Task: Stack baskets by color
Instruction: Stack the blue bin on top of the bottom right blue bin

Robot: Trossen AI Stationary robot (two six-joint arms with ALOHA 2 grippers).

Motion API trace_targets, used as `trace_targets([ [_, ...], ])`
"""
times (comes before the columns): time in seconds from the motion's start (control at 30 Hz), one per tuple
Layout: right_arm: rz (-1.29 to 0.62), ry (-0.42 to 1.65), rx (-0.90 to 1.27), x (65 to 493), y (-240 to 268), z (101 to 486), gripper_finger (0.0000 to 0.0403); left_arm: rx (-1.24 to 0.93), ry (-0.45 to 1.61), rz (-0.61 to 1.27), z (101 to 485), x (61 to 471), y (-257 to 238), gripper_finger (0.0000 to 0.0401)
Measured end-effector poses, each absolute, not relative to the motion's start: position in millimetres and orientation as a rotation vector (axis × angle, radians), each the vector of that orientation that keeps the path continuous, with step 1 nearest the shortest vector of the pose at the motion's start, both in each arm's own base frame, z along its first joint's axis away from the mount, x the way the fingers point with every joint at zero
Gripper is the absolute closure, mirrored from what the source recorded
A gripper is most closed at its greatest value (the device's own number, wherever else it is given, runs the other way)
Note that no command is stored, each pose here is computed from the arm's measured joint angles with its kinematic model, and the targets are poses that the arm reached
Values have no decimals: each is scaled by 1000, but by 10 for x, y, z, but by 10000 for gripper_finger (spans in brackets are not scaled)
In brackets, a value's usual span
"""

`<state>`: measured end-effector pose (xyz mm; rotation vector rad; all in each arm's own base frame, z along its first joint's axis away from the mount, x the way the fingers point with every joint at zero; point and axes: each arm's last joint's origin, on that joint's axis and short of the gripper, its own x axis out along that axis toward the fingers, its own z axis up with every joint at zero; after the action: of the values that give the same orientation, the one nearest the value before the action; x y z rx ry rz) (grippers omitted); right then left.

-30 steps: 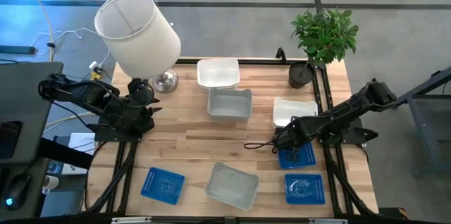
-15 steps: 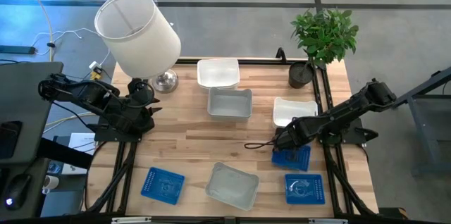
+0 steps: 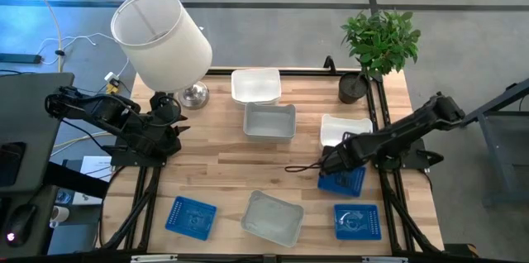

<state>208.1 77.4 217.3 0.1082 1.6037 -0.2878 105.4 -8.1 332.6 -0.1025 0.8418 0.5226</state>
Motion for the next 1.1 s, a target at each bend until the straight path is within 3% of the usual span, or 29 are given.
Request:
trace_targets([
  [0.33, -262, 1528, 65, 2050, 852, 2625, 402, -102, 842, 522, 3326, 1054, -81, 275],
  [0.67, -109, 1440, 220, 1704, 1019, 2964, 402, -102, 842, 522, 3326, 1053, -81, 275],
  [1.1, 108, 1415, 241, 1485, 1394, 2898, 403, -189, 816, 562, 3327, 1054, -81, 275],
])
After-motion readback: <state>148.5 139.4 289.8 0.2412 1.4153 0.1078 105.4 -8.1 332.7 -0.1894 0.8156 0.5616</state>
